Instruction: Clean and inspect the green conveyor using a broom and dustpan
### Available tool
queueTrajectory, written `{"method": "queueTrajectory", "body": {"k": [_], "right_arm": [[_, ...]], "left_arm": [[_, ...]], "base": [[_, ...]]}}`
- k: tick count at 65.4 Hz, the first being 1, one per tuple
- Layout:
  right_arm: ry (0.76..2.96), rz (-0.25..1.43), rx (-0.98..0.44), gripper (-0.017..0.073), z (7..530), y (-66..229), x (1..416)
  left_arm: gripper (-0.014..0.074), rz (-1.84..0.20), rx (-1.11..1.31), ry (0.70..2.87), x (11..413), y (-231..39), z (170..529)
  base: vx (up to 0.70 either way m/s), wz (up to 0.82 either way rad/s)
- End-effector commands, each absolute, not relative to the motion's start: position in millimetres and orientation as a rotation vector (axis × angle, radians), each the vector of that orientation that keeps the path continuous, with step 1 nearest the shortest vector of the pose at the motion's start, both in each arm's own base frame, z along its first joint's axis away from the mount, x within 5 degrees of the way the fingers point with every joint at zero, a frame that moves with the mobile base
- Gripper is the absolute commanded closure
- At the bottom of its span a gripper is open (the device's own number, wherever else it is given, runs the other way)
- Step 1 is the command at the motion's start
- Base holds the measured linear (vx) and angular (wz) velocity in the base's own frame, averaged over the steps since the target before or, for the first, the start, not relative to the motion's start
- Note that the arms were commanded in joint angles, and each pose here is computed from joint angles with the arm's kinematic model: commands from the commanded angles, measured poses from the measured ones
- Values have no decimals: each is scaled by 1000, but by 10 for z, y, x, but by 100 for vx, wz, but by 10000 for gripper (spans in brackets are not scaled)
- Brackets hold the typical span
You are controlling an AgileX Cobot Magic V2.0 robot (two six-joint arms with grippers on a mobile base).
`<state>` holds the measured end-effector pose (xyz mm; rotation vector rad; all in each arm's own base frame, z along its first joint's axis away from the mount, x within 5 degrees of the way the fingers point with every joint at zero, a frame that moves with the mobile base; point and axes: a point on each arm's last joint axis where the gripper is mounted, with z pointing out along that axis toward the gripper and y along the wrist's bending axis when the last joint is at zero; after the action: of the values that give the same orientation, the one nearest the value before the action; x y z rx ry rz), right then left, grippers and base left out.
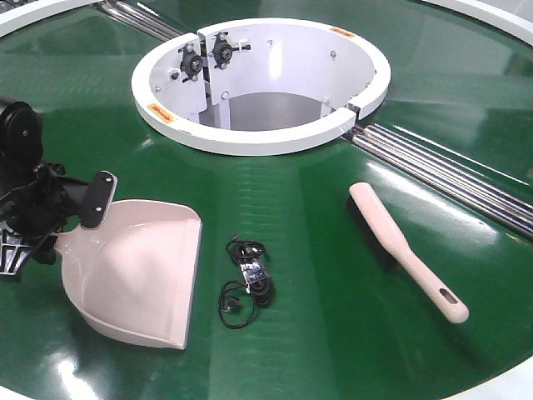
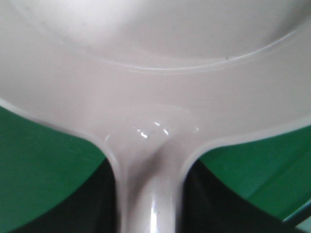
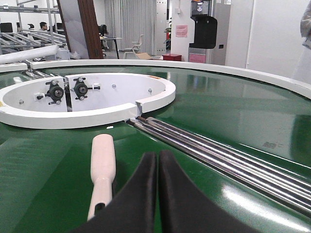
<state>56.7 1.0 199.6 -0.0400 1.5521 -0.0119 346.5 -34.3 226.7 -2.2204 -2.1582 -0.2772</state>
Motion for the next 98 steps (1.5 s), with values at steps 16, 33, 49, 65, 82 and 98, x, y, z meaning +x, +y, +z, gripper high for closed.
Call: {"method": "queueTrajectory", "body": {"k": [16,33,49,65,82,98], "right_arm": [[1467,-22,-42,568,2062,9,556],[1326,11,-14,568,2383,10,501],[1538,38,21,568,3030,5,613],[1797,92,64,568,3147,27,993],[1899,104,78,547,3087,36,1211],[2074,53,-10,260,3125,46,1383]], "left_arm": [[600,-322,-2261,-2202,3449,-402,2482],[600,-322,-2261,-2202,3449,-402,2482],[600,-322,-2261,-2202,3449,-402,2482],[600,-322,-2261,-2202,3449,-402,2482],[600,-322,-2261,-2202,3449,-402,2482],[600,-322,-2261,-2202,3449,-402,2482]], "base": [[0,0],[0,0],[0,0],[0,0],[0,0],[0,0]]}}
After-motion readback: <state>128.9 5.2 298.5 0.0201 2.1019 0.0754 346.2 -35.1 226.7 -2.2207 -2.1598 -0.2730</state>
